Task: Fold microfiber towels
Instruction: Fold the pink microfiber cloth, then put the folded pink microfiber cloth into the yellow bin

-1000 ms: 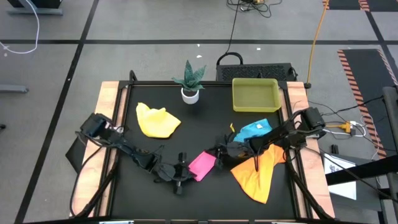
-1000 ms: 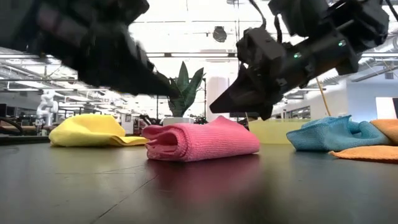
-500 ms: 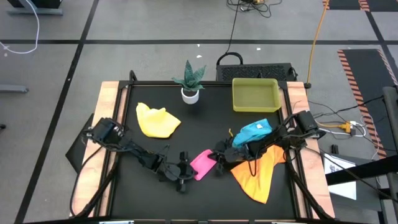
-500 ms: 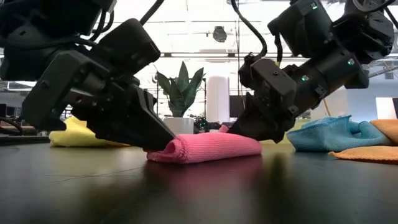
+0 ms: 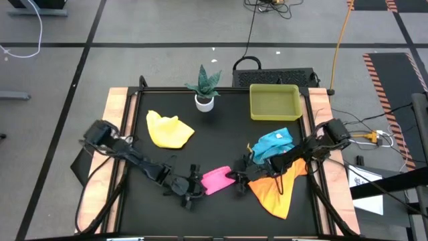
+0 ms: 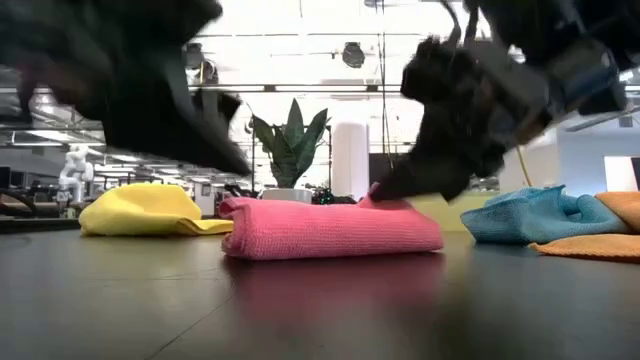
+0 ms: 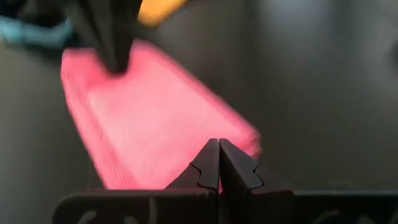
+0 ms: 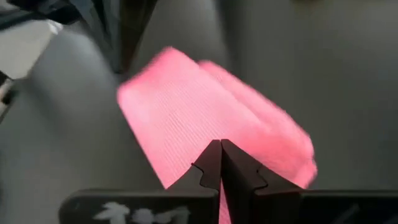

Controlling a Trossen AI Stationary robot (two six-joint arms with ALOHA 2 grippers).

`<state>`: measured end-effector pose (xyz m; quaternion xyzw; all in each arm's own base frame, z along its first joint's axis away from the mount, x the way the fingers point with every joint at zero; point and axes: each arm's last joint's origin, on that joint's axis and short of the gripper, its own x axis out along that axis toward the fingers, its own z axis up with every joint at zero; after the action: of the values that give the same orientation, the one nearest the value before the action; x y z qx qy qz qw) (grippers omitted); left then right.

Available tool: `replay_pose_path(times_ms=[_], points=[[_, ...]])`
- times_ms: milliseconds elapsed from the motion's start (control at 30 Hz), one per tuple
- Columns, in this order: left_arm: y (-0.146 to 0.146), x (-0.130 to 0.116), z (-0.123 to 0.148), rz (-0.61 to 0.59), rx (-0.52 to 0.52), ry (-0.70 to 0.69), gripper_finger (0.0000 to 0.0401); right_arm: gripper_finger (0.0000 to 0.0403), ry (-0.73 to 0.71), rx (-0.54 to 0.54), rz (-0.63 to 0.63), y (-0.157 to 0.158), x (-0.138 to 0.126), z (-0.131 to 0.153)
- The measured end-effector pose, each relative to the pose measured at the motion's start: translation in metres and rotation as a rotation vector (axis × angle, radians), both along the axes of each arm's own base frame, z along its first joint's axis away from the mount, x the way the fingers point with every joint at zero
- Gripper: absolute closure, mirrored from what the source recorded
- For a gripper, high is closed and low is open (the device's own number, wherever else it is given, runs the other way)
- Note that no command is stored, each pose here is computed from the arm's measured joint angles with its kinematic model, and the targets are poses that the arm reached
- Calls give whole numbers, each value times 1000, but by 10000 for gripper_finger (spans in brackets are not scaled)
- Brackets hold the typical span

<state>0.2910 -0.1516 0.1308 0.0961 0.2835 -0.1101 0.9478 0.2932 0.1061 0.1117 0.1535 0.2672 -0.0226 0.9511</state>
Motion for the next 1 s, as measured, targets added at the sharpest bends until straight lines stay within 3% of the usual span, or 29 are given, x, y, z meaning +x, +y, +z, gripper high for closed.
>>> replay_pose_path(times_ms=[167, 267, 467, 700, 833, 1000], points=[[-3, -3, 22, -45, -26, -72, 397, 391, -83, -61, 151, 3, -2, 24], [4, 2, 26, 3, -41, -112, 393, 370, -127, -79, 252, 6, 1, 31], [34, 19, 10, 149, -88, -65, 395, 291, -84, -180, 354, 12, 14, 24], [55, 30, -20, 172, -150, 32, 398, 210, 19, -385, 489, 18, 27, 17], [60, 33, -28, 195, -159, 55, 391, 194, 30, -452, 560, 19, 27, 15], [60, 33, -29, 195, -157, 57, 394, 205, 39, -495, 582, 16, 29, 11]])
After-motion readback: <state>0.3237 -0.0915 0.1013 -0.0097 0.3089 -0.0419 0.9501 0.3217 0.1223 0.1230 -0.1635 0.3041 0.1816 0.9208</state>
